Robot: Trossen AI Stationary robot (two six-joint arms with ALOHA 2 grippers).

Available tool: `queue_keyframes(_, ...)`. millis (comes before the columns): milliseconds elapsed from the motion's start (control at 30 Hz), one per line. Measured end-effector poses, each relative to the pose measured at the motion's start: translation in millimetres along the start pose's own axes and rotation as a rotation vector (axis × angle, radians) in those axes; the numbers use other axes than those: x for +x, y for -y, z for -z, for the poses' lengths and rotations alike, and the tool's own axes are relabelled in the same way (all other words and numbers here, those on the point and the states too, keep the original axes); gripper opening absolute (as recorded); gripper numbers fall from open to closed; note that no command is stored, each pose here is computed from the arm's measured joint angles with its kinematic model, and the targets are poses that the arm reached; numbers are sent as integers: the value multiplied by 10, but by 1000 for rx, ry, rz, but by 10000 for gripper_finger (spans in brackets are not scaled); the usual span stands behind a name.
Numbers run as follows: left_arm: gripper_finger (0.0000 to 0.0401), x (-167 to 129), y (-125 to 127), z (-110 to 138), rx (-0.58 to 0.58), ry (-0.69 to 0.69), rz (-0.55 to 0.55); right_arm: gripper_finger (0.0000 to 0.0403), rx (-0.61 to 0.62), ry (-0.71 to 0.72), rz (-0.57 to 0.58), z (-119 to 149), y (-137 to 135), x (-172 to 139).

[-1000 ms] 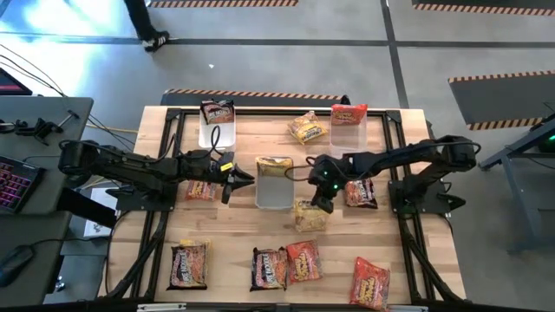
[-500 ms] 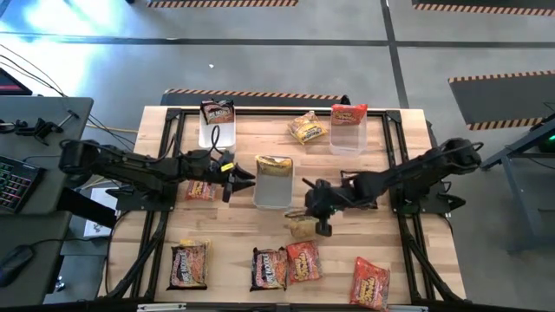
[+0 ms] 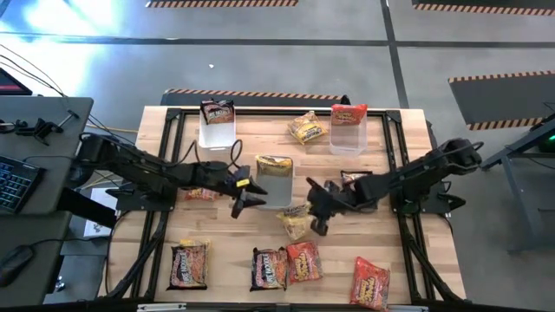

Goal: Sort Maruchan noodles
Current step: Put the bottom right yellow noodle pack into the gray bin

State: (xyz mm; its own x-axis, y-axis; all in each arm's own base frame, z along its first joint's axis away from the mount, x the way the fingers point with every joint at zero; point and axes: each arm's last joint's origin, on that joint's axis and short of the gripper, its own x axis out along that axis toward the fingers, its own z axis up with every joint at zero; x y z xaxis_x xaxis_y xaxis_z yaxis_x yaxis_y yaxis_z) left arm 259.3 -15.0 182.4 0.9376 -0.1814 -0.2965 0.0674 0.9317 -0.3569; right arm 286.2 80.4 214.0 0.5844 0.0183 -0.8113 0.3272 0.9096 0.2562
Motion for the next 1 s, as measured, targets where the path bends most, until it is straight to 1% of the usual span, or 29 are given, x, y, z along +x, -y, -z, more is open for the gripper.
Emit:
queue_keyframes(67,149,-29,-15,33,-7,19,-12,66,73,-23,14,-12,104,36)
queue_keyframes(133,129,-75,-18,59,-18,71,2,107,155,-46,28,-1,227,88)
queue_keyframes(267,91,-237,-24,143,-45,175,42,187,366,-59,14,73,502,242)
queue_keyframes(333,76,-314,-29,180,-51,208,53,216,442,-42,-40,147,601,332)
queue_keyframes(400,65,-370,-27,199,-49,227,60,236,507,-10,-109,215,662,396)
queue_keyframes(467,57,-400,-28,216,-49,225,60,247,576,12,-132,318,721,446)
queue_keyframes(567,52,-422,-26,218,-48,229,61,251,657,47,-147,429,787,488)
queue_keyframes(667,51,-424,-24,216,-34,231,62,252,706,59,-140,491,806,516)
queue_keyframes(800,53,-423,-24,216,-21,231,61,252,694,69,-154,461,762,547)
queue_keyframes(1000,53,-422,-25,219,-21,227,60,252,679,44,-140,426,731,680)
